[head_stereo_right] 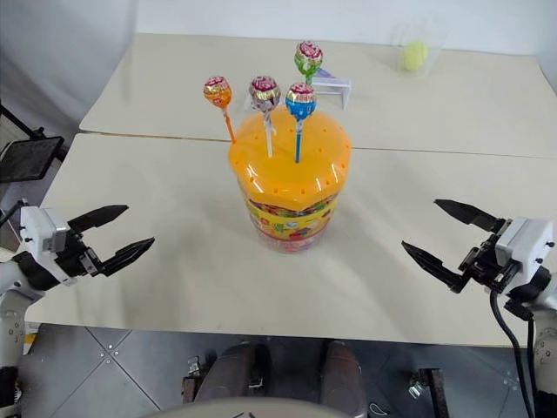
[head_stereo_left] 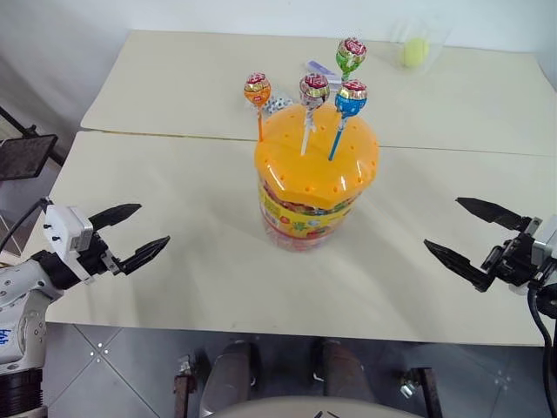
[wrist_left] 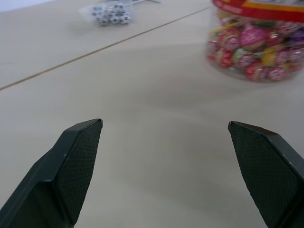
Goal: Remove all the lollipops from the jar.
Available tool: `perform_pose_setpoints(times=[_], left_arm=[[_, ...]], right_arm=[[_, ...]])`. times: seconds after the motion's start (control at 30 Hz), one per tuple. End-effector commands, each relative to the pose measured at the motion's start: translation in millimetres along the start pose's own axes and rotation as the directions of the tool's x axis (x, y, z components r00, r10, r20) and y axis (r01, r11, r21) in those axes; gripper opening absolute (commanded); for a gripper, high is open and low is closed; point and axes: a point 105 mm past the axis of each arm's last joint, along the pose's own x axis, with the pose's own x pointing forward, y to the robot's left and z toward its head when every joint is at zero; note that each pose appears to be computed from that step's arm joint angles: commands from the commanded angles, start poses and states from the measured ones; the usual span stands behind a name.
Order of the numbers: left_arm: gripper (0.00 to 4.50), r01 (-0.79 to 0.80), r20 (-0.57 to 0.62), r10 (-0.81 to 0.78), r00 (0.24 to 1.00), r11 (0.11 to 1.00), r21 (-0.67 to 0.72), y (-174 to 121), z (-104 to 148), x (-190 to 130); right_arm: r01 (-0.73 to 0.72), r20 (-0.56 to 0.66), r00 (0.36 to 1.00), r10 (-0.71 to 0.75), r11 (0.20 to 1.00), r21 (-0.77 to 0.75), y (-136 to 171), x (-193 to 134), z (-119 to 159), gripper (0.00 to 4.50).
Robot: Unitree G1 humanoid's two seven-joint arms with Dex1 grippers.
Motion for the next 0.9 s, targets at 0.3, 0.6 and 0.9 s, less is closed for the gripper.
perform_pose_setpoints(times=[0.3, 0.6, 0.9], left_arm=[[4.5, 0.363, 0.436, -0.239, 0.868, 0.903, -0.228, -3, 108, 25], [4.5, 0.614, 0.495, -0.522, 0.694, 0.789, -0.029, -36, 167, 106], [2.66, 0.699, 0.494, -0.595, 0.634, 0.714, -0.037, -58, 179, 137]], right_arm=[[-0.032, 0.464, 0.885, 0.023, 0.999, 0.011, 35, 14, 105, 4.46], [-0.014, 0.548, 0.836, 0.031, 0.999, -0.034, 59, 16, 115, 4.46], [0.003, 0.547, 0.837, 0.012, 1.0, -0.026, 57, 23, 115, 4.5]])
